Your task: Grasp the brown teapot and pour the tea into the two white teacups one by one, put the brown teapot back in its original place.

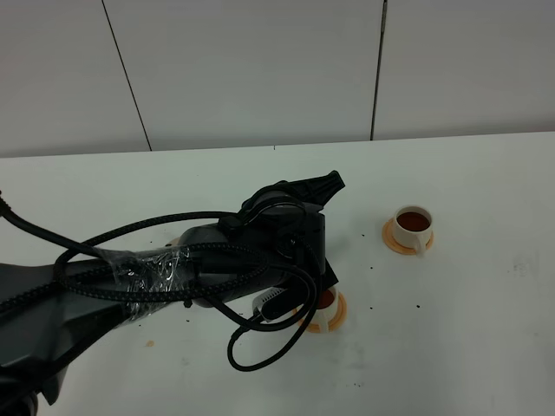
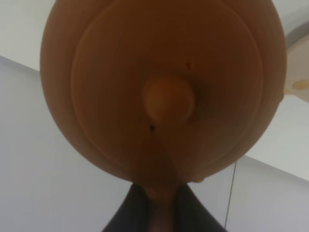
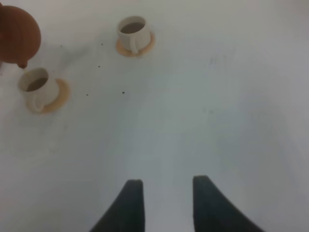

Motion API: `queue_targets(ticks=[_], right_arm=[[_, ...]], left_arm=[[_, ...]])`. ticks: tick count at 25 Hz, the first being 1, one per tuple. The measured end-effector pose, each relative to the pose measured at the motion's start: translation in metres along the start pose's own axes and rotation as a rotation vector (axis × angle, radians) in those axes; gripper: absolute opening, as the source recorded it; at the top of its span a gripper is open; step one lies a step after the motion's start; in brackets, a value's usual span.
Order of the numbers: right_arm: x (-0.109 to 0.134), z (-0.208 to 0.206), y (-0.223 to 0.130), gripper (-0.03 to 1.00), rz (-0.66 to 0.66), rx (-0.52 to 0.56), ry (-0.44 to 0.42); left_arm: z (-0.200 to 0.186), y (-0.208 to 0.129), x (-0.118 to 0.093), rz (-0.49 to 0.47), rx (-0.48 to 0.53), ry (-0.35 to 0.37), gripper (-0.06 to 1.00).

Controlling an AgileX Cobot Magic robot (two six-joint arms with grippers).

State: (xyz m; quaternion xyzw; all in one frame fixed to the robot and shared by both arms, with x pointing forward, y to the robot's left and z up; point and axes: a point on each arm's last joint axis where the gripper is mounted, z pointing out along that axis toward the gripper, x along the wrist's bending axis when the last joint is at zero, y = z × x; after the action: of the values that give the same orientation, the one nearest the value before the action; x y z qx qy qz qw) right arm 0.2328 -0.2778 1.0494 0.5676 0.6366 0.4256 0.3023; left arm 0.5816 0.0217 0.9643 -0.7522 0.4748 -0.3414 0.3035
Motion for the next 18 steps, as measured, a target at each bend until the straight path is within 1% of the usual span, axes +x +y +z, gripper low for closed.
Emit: queue_targets(ticks=[10,18], right_arm=[[0.0000,0.0000,0.0000,0.24,0.000,0.000,0.000],[0.0000,0.0000,0.0000,0.24,0.000,0.000,0.000]], left_arm=[[-0.0001,-0.0007,0.0027,0.028,0.008,0.030,0.17],[-0.0001,-0.0006,0.0031,0.050,0.007,0.033,0.17]])
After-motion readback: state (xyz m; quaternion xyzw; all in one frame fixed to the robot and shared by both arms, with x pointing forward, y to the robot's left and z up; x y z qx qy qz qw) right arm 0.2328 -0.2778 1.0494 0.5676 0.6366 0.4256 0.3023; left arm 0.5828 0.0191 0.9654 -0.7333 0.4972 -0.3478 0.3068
